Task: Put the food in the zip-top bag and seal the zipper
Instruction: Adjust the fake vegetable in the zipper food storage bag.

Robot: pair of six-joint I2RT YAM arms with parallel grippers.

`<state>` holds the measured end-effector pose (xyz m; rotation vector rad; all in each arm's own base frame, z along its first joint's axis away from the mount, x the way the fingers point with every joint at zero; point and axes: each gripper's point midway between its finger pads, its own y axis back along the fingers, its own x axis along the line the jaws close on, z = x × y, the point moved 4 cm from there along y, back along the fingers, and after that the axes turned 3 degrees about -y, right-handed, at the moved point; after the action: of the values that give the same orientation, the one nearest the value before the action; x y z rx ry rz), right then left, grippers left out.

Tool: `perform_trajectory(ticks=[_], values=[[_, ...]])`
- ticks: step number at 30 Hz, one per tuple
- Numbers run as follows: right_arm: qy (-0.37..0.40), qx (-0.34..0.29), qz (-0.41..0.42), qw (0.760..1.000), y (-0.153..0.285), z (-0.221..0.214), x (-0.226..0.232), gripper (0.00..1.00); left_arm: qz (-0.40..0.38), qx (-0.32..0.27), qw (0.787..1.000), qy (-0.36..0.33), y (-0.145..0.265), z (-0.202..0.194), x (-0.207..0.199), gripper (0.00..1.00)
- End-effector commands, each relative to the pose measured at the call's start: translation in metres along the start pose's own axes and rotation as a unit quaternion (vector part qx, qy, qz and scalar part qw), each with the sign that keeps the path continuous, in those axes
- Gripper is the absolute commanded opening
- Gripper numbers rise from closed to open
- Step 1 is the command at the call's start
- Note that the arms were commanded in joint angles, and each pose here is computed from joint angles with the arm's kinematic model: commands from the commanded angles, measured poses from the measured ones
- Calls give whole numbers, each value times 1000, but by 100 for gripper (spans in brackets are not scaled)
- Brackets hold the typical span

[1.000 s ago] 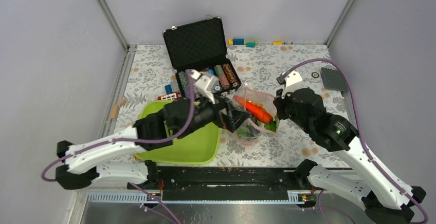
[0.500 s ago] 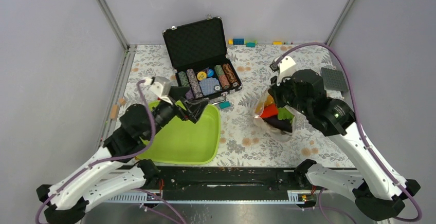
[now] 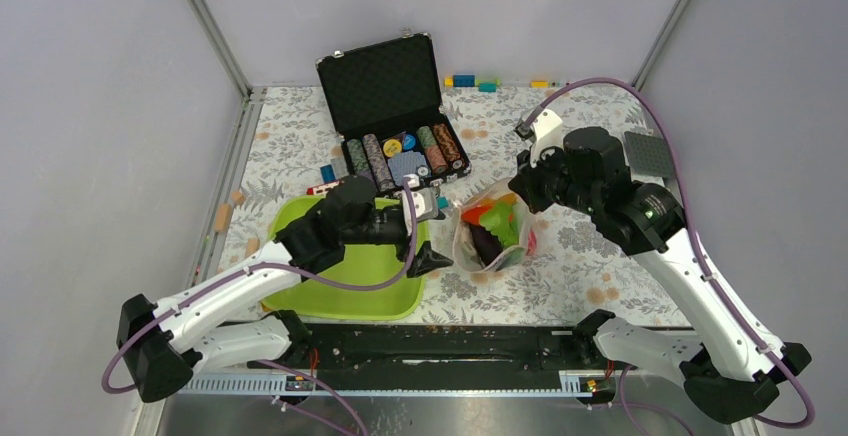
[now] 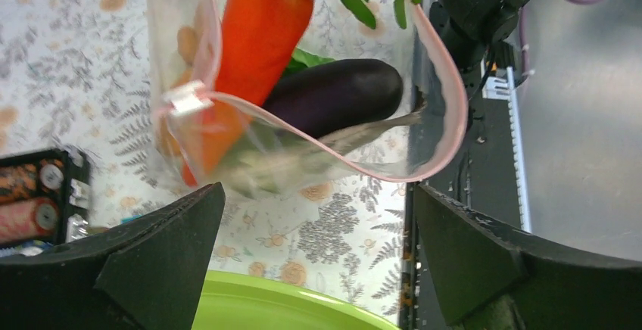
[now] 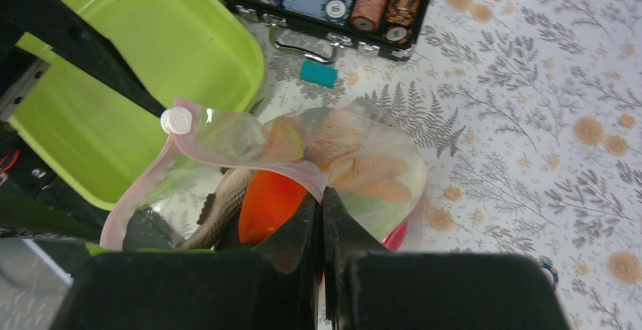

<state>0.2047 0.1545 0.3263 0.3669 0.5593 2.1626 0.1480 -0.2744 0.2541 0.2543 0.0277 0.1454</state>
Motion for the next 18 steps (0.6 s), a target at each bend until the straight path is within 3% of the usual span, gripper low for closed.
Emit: perform_trajectory(ticks=[1,7,14,18], values=[[3,-39,61,997,14,26,17,0,-17,-29,991,-128,-1,37,6,99],[10,-39,121,992,19,26,33,0,-24,-20,991,-131,-12,44,13,99],[-49,-10,118,992,16,27,36,0,-85,-23,989,-118,-16,38,-19,95],[-68,7,134,989,14,23,41,0,-54,-48,989,-130,-19,41,-28,91]])
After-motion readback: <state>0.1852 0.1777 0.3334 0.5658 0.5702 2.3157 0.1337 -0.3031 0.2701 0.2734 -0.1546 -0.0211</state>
